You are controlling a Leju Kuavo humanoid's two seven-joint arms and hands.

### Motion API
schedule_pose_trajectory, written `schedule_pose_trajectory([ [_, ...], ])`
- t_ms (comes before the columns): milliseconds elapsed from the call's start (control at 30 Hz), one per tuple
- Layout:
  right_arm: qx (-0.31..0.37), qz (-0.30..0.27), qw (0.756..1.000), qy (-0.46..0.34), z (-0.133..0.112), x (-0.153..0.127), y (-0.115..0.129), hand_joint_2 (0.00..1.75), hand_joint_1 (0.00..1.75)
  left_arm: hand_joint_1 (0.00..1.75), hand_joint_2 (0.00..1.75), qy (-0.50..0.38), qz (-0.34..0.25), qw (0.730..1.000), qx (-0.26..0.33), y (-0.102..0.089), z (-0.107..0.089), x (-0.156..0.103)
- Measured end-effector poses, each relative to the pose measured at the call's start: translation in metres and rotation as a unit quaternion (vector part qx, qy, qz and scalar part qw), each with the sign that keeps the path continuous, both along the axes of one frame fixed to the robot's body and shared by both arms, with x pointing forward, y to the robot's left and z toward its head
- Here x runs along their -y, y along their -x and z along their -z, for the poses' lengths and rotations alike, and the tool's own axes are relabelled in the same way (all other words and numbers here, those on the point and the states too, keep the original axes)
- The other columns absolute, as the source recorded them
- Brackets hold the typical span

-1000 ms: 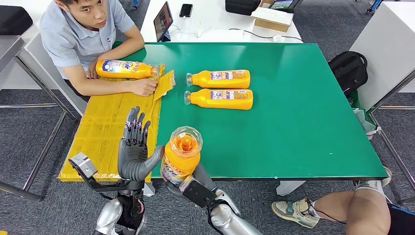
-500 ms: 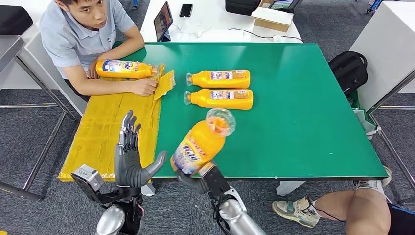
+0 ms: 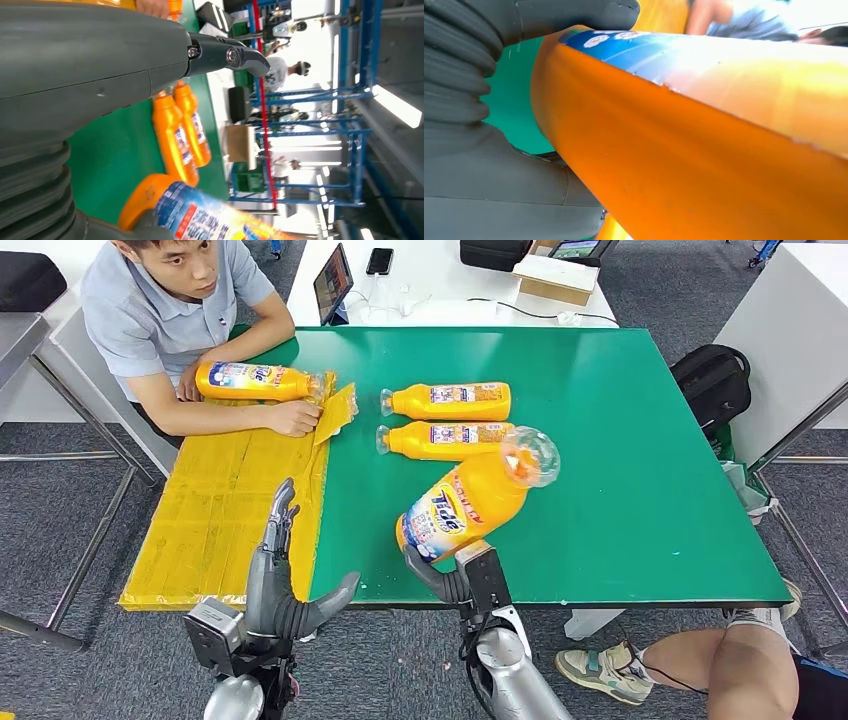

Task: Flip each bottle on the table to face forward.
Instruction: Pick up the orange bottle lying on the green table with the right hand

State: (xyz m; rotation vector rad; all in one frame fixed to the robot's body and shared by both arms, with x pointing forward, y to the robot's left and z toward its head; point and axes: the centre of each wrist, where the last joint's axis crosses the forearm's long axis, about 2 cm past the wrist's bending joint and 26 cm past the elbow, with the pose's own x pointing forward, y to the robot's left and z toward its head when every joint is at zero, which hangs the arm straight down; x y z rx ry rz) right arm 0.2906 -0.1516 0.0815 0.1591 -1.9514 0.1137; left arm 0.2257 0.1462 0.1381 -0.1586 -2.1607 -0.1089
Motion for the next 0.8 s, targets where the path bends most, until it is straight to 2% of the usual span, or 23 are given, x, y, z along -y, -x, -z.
schedule_pose_trajectory([
  [100,0.009,-0.023,0.997,0.072,-0.002,-0.001,-0.002,1.75,1.75,0.00,1.75,-0.010,0.010,1.000,-0.007,0.000,0.002,0.000],
  [267,-0.005,-0.104,0.983,0.154,0.000,-0.020,-0.006,1.75,1.75,0.00,1.75,-0.019,0.034,0.999,-0.008,-0.003,0.001,0.004],
  [567,-0.003,-0.159,0.956,0.245,0.003,-0.036,-0.011,1.75,1.75,0.00,1.75,-0.041,0.045,0.998,-0.027,-0.013,0.000,0.004],
  [800,-0.005,-0.194,0.946,0.260,0.003,-0.048,-0.011,1.75,1.75,0.00,1.75,-0.033,0.060,0.997,-0.021,-0.022,-0.003,0.003],
])
